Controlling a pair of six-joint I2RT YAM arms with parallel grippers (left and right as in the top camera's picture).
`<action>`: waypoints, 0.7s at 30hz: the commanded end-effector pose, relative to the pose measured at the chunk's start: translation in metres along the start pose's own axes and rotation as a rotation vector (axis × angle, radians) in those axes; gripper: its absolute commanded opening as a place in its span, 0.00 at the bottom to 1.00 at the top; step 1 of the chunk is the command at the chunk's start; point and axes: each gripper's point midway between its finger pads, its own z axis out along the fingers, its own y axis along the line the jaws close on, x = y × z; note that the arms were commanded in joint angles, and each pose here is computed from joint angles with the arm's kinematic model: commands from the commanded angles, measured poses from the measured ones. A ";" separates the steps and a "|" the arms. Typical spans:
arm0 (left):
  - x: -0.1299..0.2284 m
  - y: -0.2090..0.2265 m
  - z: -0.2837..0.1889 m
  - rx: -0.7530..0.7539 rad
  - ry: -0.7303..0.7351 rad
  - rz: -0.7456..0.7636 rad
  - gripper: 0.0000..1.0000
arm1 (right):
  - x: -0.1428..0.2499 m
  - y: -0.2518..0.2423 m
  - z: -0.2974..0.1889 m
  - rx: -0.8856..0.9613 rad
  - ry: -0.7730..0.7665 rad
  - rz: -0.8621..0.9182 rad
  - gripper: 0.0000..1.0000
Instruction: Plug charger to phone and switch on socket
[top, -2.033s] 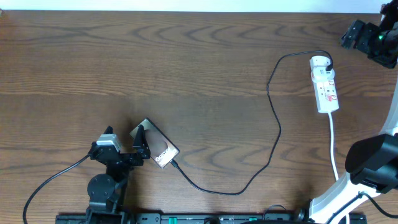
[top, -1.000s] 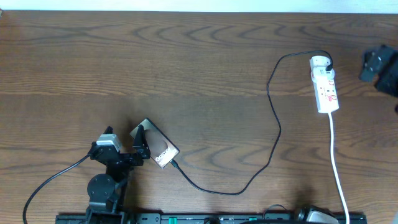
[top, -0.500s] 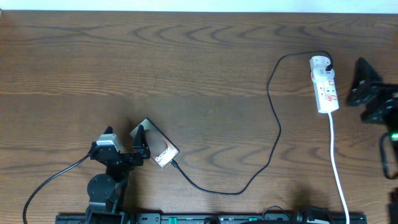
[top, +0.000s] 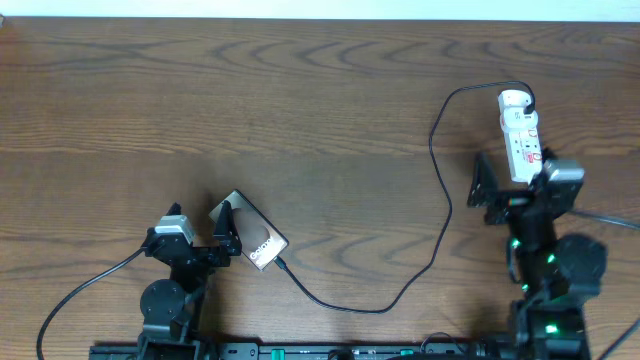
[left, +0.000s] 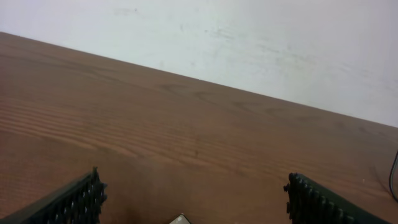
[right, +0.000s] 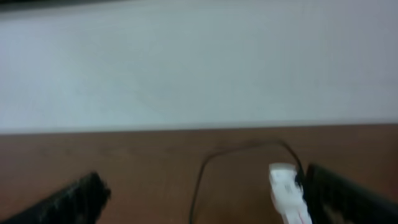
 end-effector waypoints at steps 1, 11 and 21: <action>0.015 0.007 0.001 -0.028 0.044 0.004 0.91 | 0.021 0.002 -0.010 -0.011 -0.054 -0.011 0.99; 0.015 0.007 0.001 -0.028 0.044 0.004 0.91 | 0.079 -0.002 -0.034 0.006 -0.036 -0.009 0.99; 0.015 0.007 0.001 -0.028 0.044 0.004 0.92 | 0.109 -0.013 -0.041 0.067 0.078 -0.060 0.99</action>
